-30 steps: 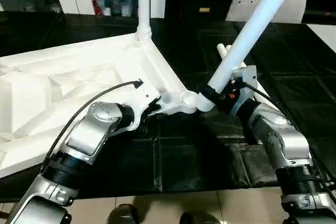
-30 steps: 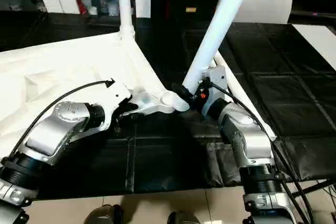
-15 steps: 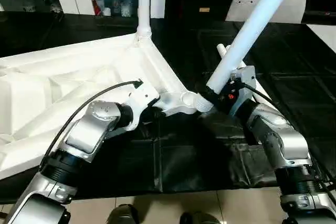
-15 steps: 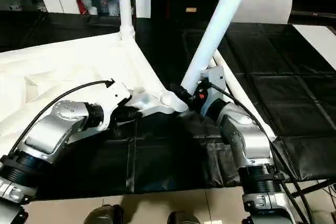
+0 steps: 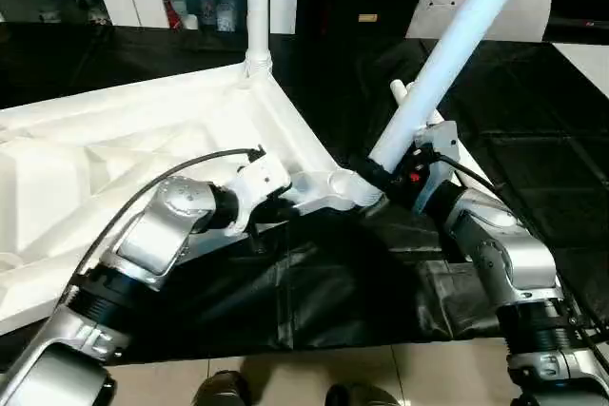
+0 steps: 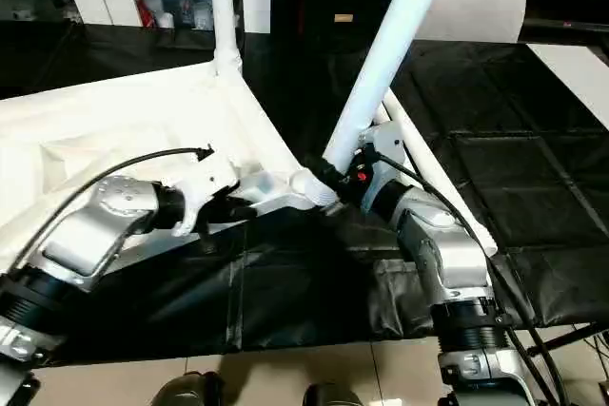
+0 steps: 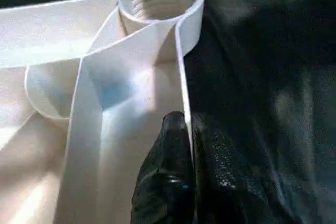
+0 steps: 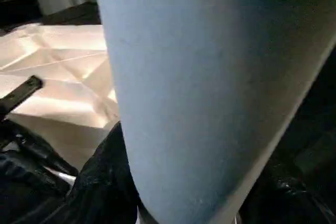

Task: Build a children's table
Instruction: Insert table leg to table base

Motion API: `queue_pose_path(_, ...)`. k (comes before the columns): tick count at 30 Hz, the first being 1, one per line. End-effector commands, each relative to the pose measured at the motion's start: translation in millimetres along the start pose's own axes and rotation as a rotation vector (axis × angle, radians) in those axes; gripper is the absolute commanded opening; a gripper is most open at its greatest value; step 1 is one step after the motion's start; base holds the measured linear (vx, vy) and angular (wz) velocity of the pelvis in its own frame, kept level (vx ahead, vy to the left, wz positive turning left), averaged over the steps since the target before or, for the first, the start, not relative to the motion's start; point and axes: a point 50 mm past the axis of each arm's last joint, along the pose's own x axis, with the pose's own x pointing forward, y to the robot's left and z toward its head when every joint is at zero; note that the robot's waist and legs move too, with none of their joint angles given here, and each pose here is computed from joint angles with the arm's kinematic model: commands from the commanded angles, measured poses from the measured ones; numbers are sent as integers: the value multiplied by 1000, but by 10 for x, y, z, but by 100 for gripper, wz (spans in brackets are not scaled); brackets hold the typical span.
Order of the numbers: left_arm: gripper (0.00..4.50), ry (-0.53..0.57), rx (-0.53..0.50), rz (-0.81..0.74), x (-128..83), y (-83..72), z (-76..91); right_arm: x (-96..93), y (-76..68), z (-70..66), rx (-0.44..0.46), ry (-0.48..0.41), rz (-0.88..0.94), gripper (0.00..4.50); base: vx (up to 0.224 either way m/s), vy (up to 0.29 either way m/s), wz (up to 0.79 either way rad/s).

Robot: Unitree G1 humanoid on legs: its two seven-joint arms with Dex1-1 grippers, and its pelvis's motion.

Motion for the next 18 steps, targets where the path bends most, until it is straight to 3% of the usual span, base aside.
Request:
queue_pose_path(1,0,36,41,-124,56,-141,-100,25,45,60,-21,-9,55,191,0,0,0)
queue_pose_path(11,0,36,47,-118,-40,-67,-208,81,176,-130,-9,65,185,191,0,0,0)
queue_pose_path(18,0,-6,49,-155,-36,-75,-192,156,166,-197,-34,78,178,191,0,0,0)
